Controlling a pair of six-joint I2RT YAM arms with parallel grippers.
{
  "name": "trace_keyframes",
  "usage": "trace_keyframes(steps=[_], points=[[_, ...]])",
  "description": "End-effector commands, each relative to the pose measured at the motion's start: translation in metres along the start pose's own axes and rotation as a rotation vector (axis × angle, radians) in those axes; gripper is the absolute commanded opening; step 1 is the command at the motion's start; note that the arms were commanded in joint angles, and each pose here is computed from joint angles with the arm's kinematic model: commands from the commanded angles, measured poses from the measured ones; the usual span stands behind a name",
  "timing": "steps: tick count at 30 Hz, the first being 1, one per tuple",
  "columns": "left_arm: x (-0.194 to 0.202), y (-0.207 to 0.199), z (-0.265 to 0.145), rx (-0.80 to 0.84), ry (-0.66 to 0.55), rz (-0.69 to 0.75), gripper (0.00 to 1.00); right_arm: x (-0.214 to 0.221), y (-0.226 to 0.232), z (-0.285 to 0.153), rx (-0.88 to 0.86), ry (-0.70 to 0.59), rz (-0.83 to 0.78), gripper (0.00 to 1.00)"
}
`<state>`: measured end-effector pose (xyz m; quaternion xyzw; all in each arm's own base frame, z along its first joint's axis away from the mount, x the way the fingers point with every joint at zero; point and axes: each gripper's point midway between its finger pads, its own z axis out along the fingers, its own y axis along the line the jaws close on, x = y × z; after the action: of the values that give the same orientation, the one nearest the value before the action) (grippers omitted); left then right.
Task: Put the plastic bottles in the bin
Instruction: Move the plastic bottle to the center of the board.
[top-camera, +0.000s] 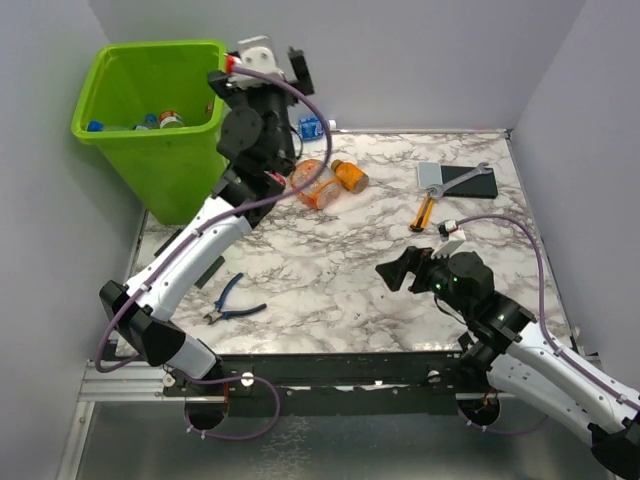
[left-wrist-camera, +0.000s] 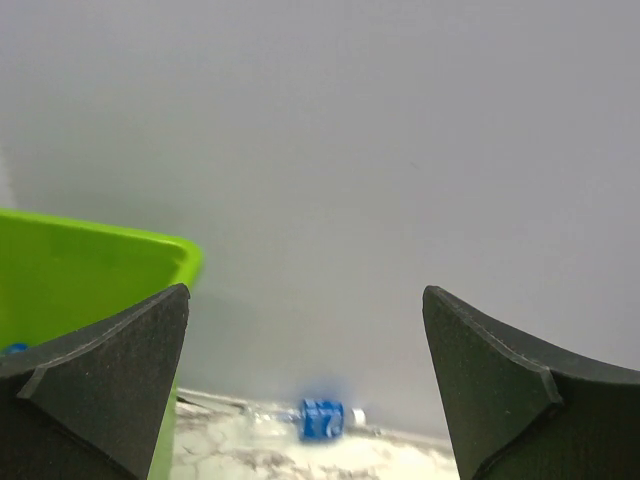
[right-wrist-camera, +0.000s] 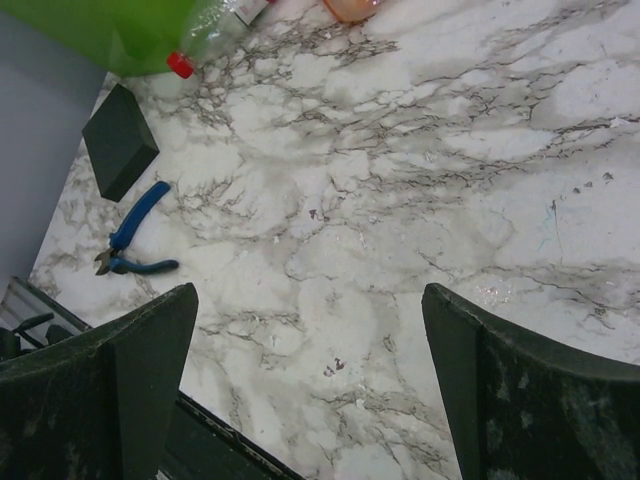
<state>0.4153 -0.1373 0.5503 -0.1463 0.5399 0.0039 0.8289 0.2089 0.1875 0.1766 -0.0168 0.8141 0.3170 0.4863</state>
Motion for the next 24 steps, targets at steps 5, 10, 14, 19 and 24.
trace_keyframes(steps=[5, 10, 14, 19, 24], points=[[0.064, -0.094, -0.123, 0.561, 0.091, 0.380, 0.99, -0.034, 0.000, 0.015, 0.085, -0.093, -0.002, 0.98], [0.129, -0.075, -0.182, 0.730, 0.246, 0.334, 0.99, -0.036, -0.015, 0.027, 0.198, -0.079, -0.014, 0.98], [0.181, -0.050, -0.212, 0.716, 0.391, 0.297, 0.99, -0.037, -0.019, 0.037, 0.233, -0.075, -0.012, 0.98], [0.220, -0.026, -0.235, 0.672, 0.510, 0.237, 0.99, -0.033, -0.015, 0.053, 0.240, -0.038, -0.006, 0.98], [0.249, -0.001, -0.235, 0.596, 0.588, 0.267, 0.99, -0.020, -0.017, 0.071, 0.252, 0.009, 0.000, 0.98]])
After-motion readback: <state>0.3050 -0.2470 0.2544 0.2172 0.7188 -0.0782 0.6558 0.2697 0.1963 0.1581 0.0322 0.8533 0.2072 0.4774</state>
